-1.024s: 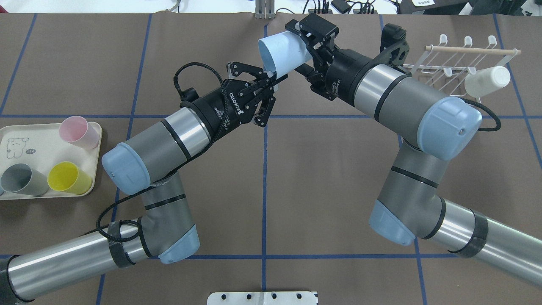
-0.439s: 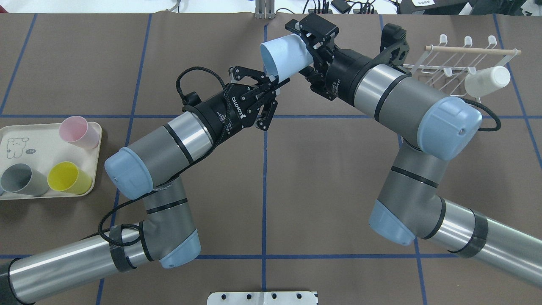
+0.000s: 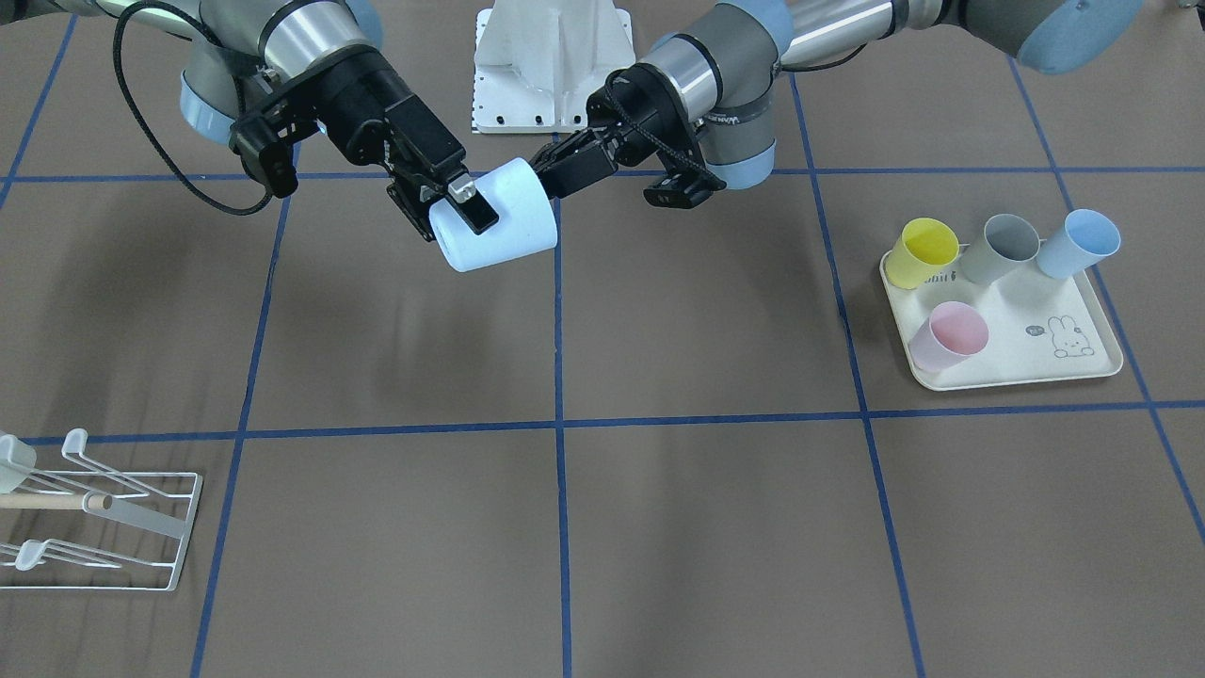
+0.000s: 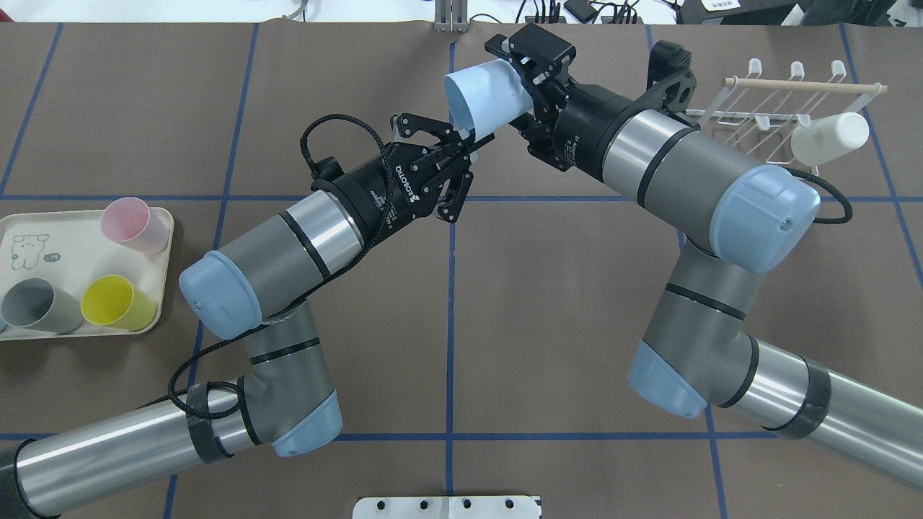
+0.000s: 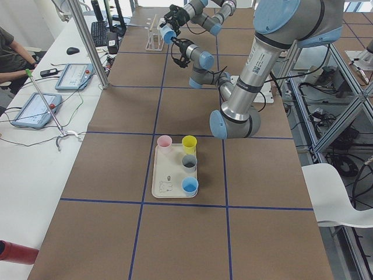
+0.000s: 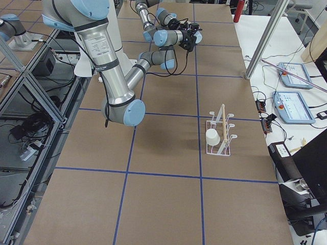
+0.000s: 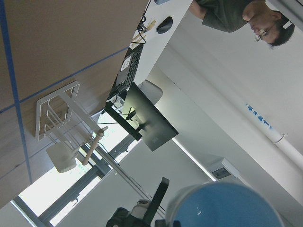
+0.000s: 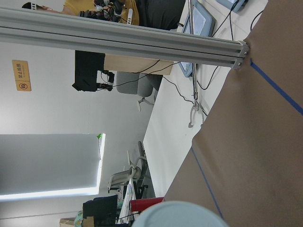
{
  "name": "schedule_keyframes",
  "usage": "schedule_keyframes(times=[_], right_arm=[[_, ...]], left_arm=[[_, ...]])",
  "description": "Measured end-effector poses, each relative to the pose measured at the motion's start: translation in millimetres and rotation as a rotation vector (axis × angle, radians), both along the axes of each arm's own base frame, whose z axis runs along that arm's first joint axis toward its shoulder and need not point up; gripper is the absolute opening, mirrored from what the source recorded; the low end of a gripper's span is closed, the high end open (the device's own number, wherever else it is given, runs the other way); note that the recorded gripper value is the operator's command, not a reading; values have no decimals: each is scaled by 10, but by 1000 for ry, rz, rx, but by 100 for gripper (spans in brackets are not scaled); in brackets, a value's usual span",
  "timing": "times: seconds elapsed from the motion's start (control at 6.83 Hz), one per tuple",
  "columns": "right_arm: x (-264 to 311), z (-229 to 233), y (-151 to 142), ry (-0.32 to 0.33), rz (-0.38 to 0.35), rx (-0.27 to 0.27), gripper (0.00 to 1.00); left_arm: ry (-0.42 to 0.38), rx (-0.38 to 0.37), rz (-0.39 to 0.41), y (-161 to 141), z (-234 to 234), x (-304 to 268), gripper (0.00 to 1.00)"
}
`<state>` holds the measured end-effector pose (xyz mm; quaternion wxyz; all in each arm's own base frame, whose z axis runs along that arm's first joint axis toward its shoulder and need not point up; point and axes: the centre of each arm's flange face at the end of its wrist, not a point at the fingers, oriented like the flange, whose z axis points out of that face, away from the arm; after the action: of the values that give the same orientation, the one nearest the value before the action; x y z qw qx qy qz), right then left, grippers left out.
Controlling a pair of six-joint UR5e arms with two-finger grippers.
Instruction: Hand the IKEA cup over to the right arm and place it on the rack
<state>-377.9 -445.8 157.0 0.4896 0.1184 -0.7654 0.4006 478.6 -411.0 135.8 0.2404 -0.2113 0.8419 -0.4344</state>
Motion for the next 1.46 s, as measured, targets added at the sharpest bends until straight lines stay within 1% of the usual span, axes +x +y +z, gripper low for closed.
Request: schedule_keyframes(times=[0.15, 0.29, 0.44, 1.02, 1.32, 1.46], right_arm=[[-1, 2, 0, 1, 0, 0, 75], [-7, 8, -4, 2, 0, -1, 1], [-19, 21, -11, 5, -1, -3, 0], [63, 19, -77, 0, 14, -5, 0], [311, 83, -258, 14, 60, -7, 0], [558, 191, -468, 44, 91, -16, 0]], left_arm=[[0, 0, 2, 7, 1, 9, 0], [-1, -1, 4, 14, 2, 23, 63], [-1, -2, 5, 17, -3, 32, 100], [-1, 10, 1, 20, -51, 17, 100], [-2, 21, -2, 18, -54, -14, 100], [-12, 39, -14, 16, -62, -53, 100]])
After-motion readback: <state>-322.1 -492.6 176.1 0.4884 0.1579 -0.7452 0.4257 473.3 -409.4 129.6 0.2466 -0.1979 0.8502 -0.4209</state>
